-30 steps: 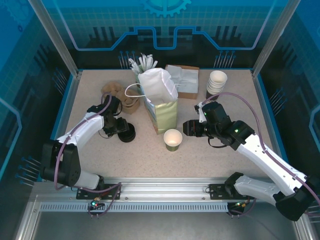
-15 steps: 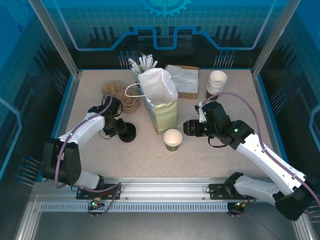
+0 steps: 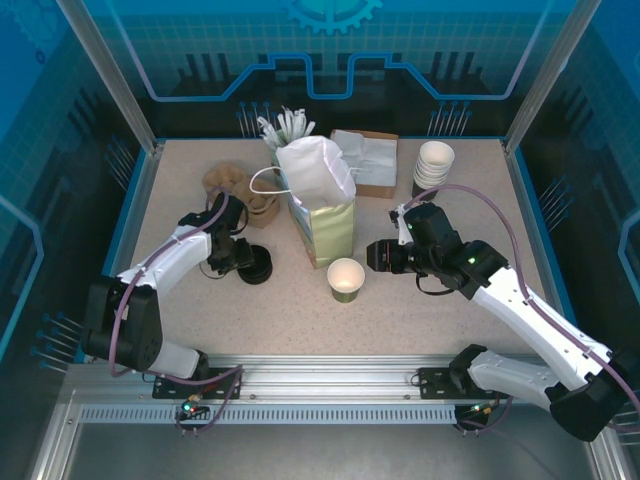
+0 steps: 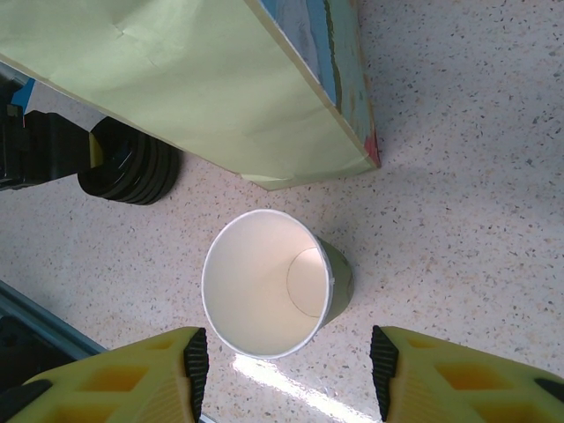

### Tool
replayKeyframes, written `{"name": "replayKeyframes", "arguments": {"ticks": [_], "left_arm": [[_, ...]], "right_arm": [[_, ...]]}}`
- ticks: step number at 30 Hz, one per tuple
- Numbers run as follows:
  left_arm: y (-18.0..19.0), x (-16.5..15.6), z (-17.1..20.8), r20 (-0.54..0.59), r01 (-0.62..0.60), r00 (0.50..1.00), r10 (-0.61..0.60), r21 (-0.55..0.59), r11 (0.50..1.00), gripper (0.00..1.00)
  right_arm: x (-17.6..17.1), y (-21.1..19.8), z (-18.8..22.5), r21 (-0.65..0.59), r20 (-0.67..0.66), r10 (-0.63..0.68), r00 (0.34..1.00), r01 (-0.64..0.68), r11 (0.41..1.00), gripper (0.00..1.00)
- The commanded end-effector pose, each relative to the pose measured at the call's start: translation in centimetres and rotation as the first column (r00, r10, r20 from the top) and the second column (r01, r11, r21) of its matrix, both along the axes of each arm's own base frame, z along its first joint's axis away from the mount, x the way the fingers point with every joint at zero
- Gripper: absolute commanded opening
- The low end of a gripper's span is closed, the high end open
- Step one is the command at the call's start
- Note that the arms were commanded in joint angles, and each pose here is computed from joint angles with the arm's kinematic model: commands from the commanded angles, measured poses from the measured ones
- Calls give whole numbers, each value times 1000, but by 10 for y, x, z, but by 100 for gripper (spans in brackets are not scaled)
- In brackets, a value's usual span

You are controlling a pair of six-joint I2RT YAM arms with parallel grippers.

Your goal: Pack the takeout coffee

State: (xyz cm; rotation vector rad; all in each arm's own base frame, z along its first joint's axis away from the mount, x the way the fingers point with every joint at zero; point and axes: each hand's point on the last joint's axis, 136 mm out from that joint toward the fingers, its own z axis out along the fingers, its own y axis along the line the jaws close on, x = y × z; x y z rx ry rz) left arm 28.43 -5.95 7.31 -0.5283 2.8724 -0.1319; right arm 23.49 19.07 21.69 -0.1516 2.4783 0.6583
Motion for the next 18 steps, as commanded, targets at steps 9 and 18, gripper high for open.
{"name": "replayKeyframes", "arguments": {"ticks": [9,18], "left_arm": [[-1,-2,8,1,26,1000,-26,32,999,30],[-1,-2,14,0,44,999,-45,65,997,30]], "right_arm": [[-2,-7,-10,-11,-30,-17,999,17,1000,53],[-4,-9,-11,-11,-29,-21,999,21,1000,53]]}}
